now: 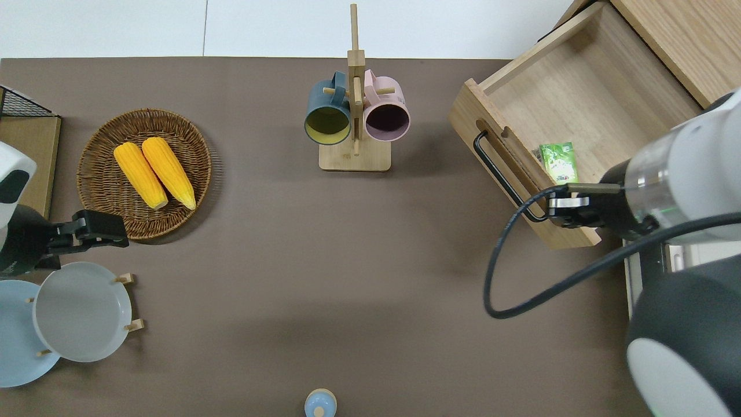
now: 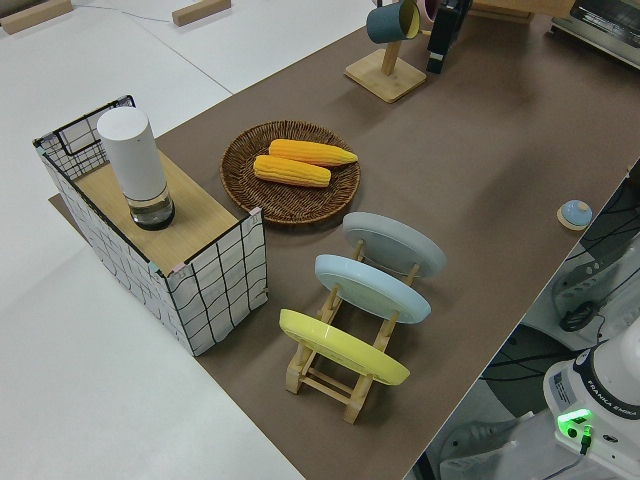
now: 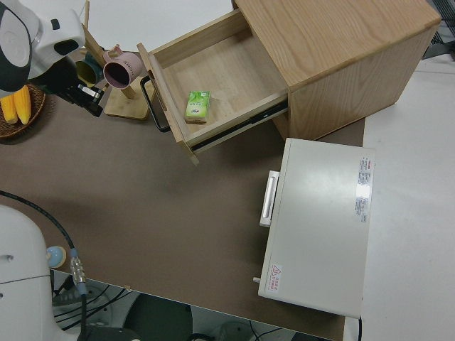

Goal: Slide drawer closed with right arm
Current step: 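Move the right gripper up to the front face of the open drawer, then push the drawer front away from the robot with the right gripper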

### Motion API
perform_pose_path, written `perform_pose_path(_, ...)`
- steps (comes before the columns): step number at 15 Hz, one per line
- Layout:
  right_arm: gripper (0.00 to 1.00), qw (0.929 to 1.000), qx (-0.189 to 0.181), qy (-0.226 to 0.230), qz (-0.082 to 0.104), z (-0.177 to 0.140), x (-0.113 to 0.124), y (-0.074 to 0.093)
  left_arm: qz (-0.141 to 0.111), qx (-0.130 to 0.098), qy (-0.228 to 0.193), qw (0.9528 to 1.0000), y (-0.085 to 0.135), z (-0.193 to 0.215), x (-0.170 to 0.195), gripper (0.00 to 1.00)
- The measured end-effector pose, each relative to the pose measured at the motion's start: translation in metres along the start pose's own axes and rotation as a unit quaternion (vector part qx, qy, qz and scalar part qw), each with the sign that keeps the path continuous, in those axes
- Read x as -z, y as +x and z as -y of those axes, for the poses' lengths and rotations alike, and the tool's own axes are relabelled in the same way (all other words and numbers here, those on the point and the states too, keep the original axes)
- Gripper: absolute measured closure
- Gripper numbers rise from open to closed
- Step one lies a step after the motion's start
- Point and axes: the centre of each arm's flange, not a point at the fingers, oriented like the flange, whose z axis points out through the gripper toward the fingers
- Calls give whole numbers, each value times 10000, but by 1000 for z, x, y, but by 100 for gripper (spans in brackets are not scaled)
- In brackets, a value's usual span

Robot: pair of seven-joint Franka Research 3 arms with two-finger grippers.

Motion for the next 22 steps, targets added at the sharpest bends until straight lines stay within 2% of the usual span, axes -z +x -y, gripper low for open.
perform_pose_path(3, 99, 9993, -375, 3, 23, 27, -26, 4, 0, 0, 0, 10000, 0, 0, 0, 0)
perform_pose_path(8, 99, 9925, -1213, -96, 151, 58, -87, 27, 0, 0, 0, 10000, 0, 0, 0, 0)
perform_pose_path(14, 99, 9744, -2194, -351, 339, 72, -147, 46, 0, 0, 0, 10000, 0, 0, 0, 0)
perform_pose_path(17, 99, 9678, -2462, -383, 346, 74, -163, 54, 0, 0, 0, 10000, 0, 0, 0, 0)
perform_pose_path(22, 99, 9601, -2783, -185, 191, 63, -175, 78, 0, 0, 0, 10000, 0, 0, 0, 0)
